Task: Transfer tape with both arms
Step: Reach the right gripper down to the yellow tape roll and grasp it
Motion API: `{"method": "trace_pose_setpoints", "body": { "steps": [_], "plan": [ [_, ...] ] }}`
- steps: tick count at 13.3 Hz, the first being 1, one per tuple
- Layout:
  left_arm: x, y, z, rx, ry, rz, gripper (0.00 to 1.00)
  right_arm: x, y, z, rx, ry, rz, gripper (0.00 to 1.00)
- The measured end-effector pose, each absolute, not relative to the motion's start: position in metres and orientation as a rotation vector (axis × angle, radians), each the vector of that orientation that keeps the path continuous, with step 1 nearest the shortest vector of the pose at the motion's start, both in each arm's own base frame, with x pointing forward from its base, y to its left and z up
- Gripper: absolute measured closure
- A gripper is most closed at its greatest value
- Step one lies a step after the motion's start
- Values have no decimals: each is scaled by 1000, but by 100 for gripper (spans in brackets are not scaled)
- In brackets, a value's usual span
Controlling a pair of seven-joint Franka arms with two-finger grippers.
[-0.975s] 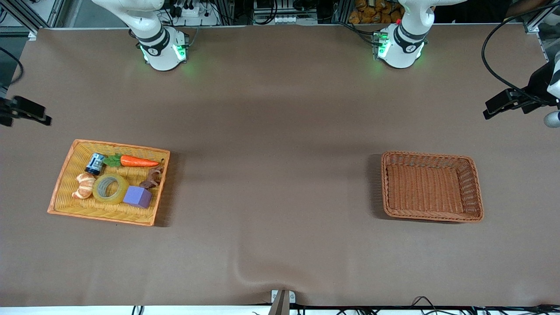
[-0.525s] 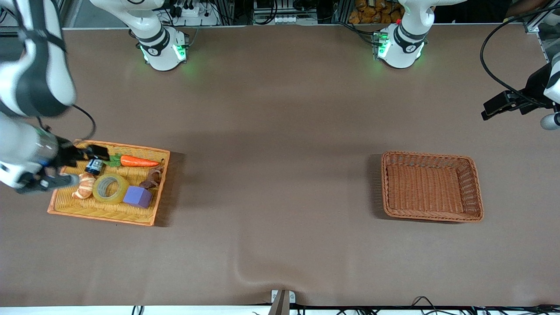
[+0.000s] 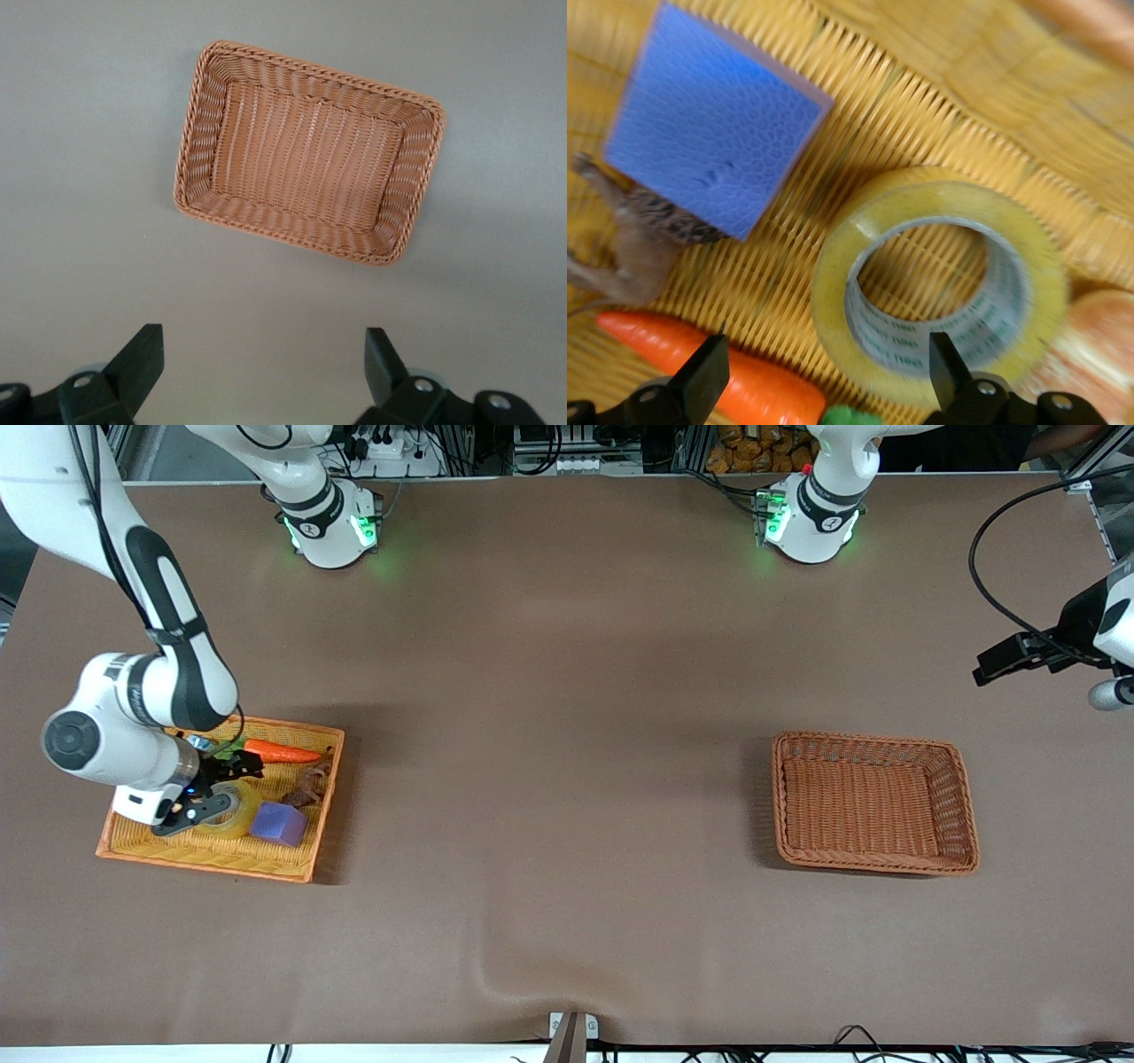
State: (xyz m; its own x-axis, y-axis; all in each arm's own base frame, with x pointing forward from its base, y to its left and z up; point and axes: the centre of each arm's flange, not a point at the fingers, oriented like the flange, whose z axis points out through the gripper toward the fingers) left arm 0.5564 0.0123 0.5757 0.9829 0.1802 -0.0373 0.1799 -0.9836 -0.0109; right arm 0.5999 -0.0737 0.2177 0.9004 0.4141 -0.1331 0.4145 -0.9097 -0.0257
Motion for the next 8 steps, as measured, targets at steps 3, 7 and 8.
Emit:
{"method": "trace_pose_setpoints", "body": {
  "steps": [3,7,8],
  "plan": [
    [560,12,552,-3122,-283,44,0,599,-72,207,3062,674,-231,21],
    [561,12,544,-3122,-283,43,0,603,-72,202,3054,702,-211,70],
    [561,12,544,-3122,-283,39,0,607,-70,206,3047,735,-208,78]
  ]
}}
